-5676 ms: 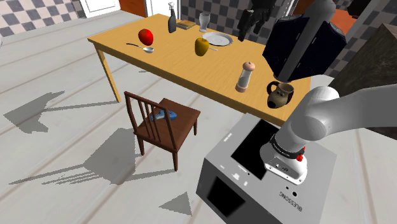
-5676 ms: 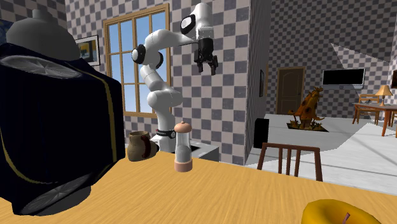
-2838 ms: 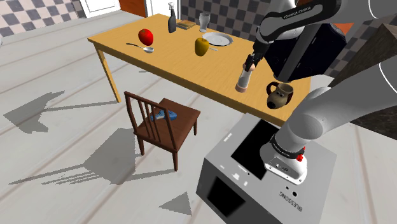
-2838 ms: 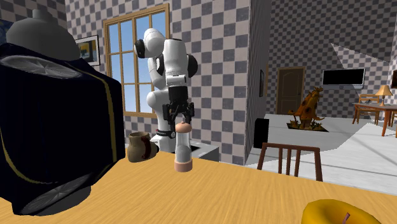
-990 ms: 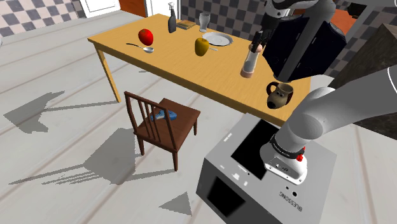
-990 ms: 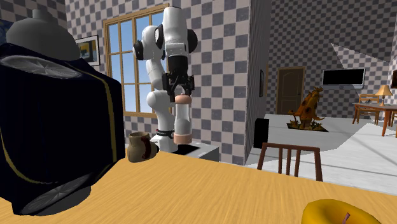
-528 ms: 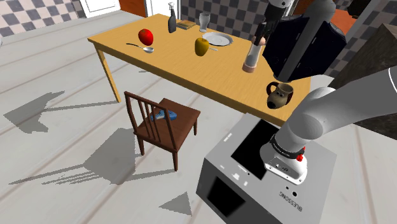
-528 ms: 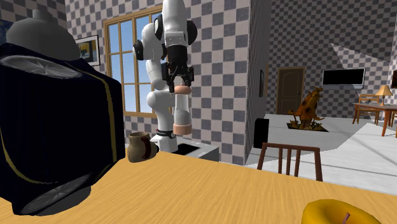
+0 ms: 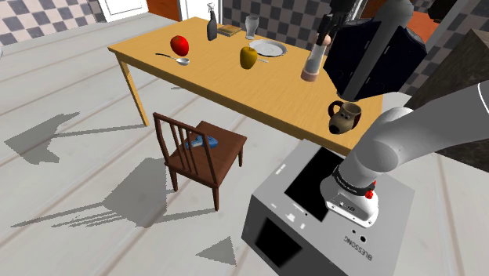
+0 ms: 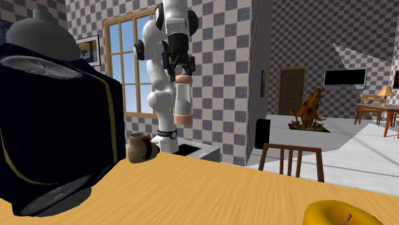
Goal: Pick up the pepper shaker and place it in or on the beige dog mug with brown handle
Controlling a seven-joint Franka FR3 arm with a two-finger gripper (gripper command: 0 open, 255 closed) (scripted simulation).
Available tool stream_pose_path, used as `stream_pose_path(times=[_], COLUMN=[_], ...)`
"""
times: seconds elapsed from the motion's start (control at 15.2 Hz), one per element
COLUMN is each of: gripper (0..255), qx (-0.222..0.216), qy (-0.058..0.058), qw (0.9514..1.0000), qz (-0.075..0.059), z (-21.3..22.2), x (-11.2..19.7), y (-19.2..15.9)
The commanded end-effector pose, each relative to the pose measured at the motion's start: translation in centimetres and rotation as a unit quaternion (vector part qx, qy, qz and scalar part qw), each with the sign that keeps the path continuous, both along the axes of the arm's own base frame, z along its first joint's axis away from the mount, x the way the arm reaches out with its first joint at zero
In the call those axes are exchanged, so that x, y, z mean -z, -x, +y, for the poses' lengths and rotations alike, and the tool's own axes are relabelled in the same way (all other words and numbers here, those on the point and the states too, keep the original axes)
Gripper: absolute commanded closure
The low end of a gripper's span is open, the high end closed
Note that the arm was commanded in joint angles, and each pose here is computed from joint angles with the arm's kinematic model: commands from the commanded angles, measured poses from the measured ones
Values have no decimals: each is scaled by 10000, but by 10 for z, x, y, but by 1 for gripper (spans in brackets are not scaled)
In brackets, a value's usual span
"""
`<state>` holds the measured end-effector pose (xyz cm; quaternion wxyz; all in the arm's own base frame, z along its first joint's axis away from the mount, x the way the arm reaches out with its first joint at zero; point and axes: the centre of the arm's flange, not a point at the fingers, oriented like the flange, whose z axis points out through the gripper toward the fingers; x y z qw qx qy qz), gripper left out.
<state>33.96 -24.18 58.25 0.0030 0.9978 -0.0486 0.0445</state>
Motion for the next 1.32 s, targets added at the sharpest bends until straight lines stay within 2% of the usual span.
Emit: stream_pose_path(times=[0.0,0.99,1.25], gripper=[255,255,255], qx=[0,0,0], qy=[0,0,0], qw=[10000,10000,10000], qz=[1,1,1], z=[-2,-32,-32], x=[-8,-74,-53], y=[13,201,201])
